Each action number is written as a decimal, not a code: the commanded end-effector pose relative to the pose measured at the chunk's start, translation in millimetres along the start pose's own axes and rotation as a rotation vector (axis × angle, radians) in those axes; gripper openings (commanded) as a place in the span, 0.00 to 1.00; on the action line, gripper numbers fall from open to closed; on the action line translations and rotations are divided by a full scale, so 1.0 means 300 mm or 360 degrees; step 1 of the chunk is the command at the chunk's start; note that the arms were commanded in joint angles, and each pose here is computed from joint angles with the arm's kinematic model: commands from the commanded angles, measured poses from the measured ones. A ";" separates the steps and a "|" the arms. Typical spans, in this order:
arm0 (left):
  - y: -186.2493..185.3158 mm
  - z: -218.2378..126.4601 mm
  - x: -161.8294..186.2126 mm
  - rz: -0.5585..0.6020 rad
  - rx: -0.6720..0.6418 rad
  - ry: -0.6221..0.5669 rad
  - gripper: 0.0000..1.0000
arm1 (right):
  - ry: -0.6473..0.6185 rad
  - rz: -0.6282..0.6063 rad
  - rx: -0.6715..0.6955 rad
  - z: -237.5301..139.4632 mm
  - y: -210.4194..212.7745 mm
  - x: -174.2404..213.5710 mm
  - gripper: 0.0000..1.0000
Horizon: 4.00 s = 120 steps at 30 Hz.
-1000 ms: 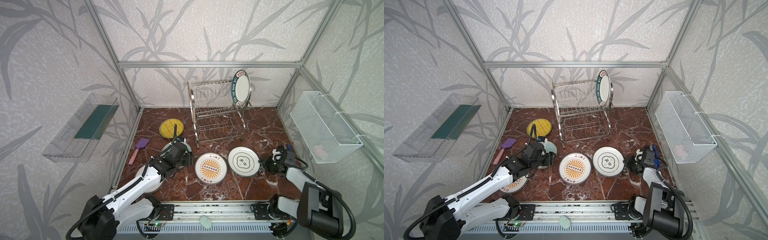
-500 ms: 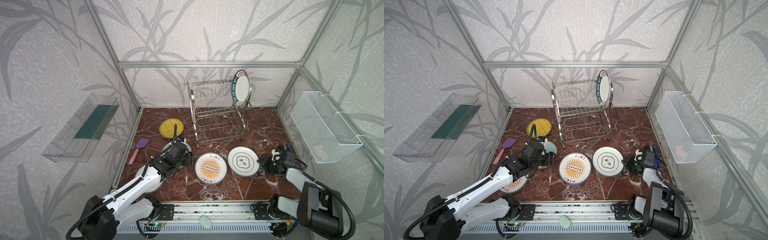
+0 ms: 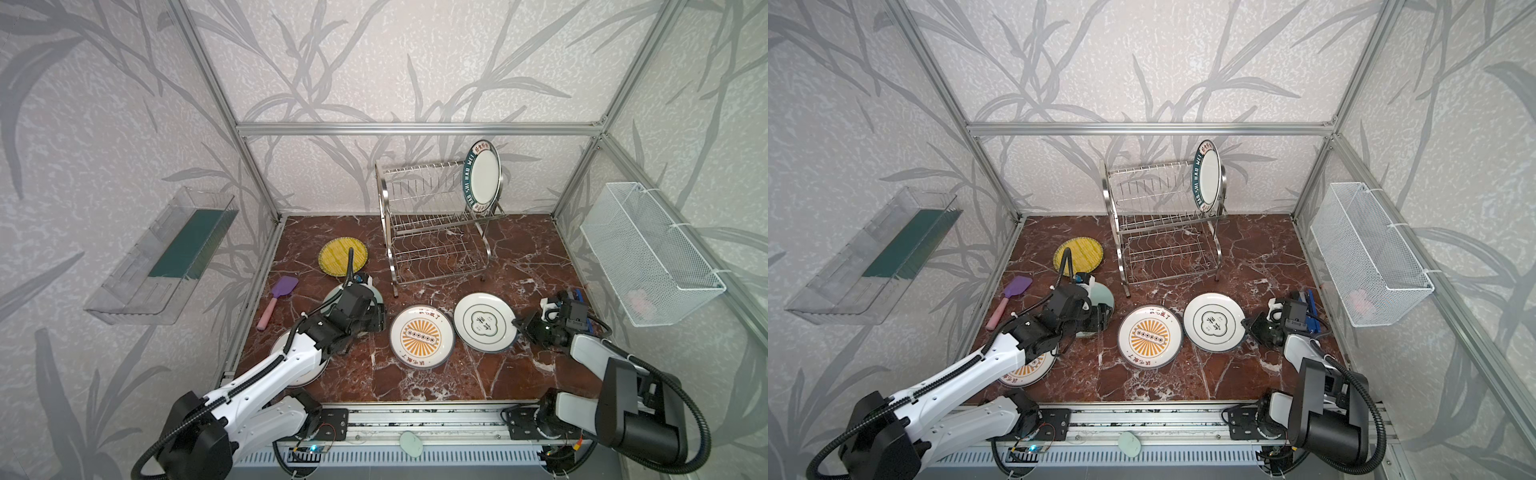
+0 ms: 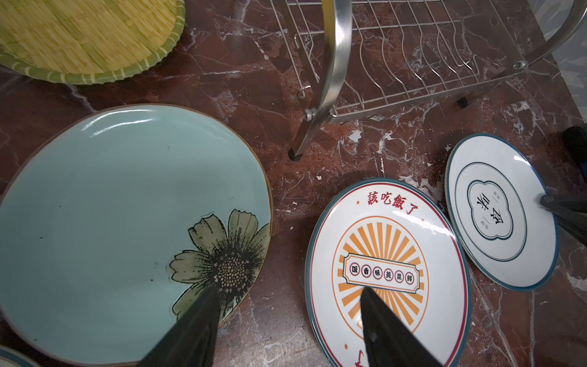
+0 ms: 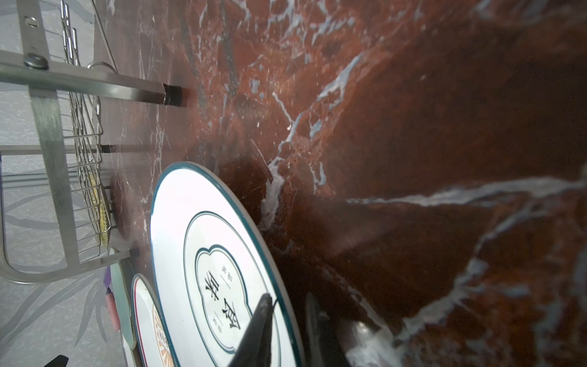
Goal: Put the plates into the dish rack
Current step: 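Grip the cloud-emblem plate's rim with the right gripper and tilt it up, then lift the plate upright with the right gripper while the left gripper reaches toward it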
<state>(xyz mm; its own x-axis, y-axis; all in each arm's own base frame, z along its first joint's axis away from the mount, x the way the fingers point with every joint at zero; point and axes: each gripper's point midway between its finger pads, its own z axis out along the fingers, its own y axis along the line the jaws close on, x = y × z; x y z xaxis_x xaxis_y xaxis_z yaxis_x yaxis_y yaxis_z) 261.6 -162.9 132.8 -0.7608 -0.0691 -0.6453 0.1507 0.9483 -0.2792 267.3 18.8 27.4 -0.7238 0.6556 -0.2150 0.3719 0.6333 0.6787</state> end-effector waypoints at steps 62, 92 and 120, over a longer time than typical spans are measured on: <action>-0.016 -0.027 -0.033 -0.0005 0.0027 -0.0031 0.68 | -0.0063 0.0029 0.0046 0.006 -0.052 -0.006 0.16; 0.000 -0.066 -0.044 -0.0048 0.0030 -0.0117 0.68 | -0.0141 -0.0065 -0.0125 -0.052 0.047 -0.028 0.00; -0.202 -0.018 -0.037 -0.0126 0.0547 -0.0045 0.68 | -0.0068 -0.0439 -0.0495 -0.114 0.291 0.028 0.00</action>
<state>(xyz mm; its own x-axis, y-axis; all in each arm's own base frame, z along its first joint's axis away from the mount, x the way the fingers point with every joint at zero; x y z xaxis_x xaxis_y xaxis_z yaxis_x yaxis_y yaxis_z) 260.0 -202.7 157.5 -0.7456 -0.1388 -0.6517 0.2664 0.8344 -0.4825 263.6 53.6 82.4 -0.7421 0.5569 -0.3729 0.0938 0.6372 0.7650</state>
